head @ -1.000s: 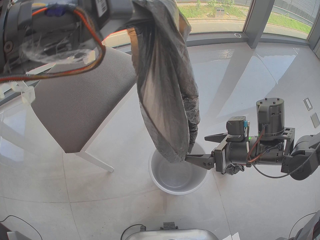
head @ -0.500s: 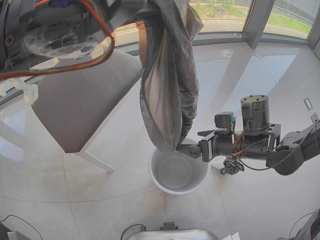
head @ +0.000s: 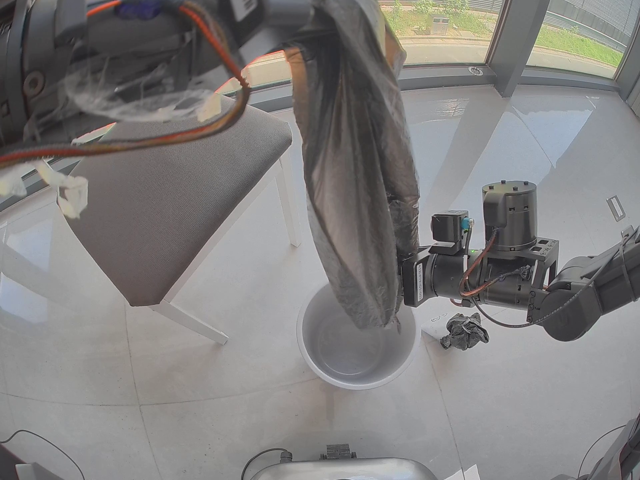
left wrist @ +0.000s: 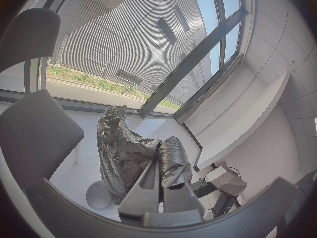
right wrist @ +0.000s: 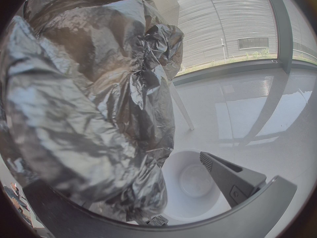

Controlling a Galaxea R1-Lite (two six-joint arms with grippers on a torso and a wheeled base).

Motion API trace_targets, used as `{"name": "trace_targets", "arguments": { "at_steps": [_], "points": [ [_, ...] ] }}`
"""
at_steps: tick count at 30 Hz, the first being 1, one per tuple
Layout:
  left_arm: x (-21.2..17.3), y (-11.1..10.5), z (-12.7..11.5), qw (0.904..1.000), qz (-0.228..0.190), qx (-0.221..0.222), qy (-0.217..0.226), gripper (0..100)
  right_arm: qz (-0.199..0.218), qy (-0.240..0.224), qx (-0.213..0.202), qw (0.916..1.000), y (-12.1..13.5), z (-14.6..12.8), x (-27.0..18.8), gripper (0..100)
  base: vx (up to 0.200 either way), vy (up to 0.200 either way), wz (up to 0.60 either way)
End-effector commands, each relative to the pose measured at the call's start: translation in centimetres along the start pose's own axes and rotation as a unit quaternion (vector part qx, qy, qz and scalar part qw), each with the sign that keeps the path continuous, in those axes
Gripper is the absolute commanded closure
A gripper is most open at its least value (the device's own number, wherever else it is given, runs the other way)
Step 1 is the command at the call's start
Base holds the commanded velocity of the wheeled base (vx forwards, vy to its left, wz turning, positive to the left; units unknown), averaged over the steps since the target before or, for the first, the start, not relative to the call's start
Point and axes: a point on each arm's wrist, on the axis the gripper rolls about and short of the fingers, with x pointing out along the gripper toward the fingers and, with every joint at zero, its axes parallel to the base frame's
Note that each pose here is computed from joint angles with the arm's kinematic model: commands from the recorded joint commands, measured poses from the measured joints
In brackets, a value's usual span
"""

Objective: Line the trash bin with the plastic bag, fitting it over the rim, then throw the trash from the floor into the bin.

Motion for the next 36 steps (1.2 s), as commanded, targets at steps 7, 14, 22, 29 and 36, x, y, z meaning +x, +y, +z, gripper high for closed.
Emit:
{"name": "trace_targets", "arguments": {
  "at_steps": [7,14,22,29,36],
  "points": [
    [0.6,0.0,-0.1,1.0,0.0,-0.001,-0.003,100,0.011,0.025,-0.006,0.9996,0.8,-1.4,0.4,0,0.0,0.0,0.0],
    [0.6,0.0,0.0,1.0,0.0,-0.001,-0.007,100,0.015,0.044,-0.013,0.9988,1.1,-2.6,0.5,0,0.0,0.0,0.0],
    [0.6,0.0,0.1,1.0,0.002,-0.002,-0.008,100,0.016,0.051,-0.017,0.9984,1.3,-3.1,0.4,100,0.0,0.0,0.0],
    [0.7,0.3,-0.4,0.9999,0.006,-0.01,0.003,100,0.002,0.072,-0.014,0.9973,1.2,-4.4,-0.8,100,0.0,0.0,0.0],
    [1.4,2.5,-6.5,0.9907,0.076,0.001,0.113,100,0.0,0.137,-0.024,0.9903,1.8,-8.7,-6.2,100,0.0,0.0,0.0]
  ]
}}
